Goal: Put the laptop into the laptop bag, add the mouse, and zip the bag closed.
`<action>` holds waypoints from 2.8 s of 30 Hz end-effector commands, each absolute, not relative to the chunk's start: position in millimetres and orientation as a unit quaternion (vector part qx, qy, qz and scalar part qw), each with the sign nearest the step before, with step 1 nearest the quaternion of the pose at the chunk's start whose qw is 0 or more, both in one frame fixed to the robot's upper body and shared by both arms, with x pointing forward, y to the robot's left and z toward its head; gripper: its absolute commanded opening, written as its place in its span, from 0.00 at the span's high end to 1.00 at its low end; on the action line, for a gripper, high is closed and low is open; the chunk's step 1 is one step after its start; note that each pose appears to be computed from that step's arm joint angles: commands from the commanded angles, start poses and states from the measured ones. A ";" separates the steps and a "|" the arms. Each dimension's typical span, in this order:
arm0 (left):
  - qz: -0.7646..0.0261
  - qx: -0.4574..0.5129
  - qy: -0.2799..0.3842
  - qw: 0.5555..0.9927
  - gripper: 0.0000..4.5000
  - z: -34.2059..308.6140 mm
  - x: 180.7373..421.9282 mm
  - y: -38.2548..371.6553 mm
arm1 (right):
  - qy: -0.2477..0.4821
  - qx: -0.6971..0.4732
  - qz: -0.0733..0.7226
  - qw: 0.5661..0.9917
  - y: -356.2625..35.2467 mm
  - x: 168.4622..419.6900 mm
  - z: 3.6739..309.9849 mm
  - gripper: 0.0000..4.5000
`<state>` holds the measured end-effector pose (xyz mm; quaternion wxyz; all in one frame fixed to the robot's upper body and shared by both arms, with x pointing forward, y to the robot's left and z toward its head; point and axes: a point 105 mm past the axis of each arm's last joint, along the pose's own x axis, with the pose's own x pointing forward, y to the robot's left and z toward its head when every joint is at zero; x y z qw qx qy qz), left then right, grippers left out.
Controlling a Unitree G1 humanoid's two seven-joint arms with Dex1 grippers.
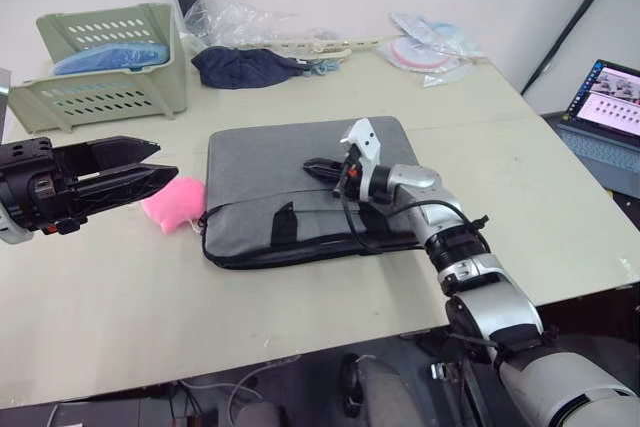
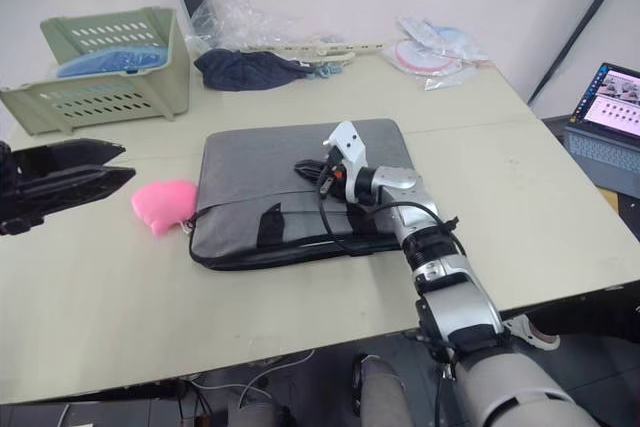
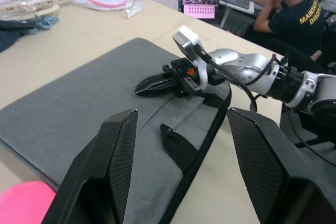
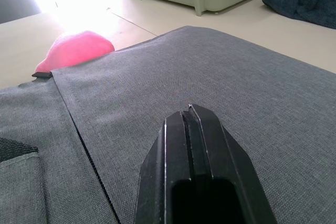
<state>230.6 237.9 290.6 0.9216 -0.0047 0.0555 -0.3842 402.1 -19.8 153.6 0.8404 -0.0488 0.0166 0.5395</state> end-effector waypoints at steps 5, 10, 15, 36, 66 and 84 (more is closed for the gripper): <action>-0.230 -0.044 0.027 0.972 0.35 260.2 259.0 311.6 | 0.122 -0.033 0.537 0.834 -27.5 390.9 96.0 0.99; -0.205 -0.071 0.043 0.975 0.35 221.9 266.5 327.8 | 0.115 -0.034 0.542 0.832 -26.7 387.8 99.6 0.99; -0.168 -0.111 0.053 0.978 0.35 180.6 275.9 343.5 | 0.105 -0.031 0.546 0.830 -23.5 383.7 105.7 0.99; -0.192 -0.218 0.068 0.954 0.35 136.9 309.8 319.0 | 0.102 -0.030 0.540 0.835 -24.5 381.7 110.0 0.99; -0.180 -0.225 0.092 0.953 0.01 113.7 331.7 311.0 | 0.105 -0.034 0.539 0.835 -25.9 381.5 107.3 1.00; -0.215 -0.252 0.086 0.940 0.15 114.1 343.6 288.3 | 0.105 -0.033 0.533 0.839 -28.6 382.4 106.8 1.00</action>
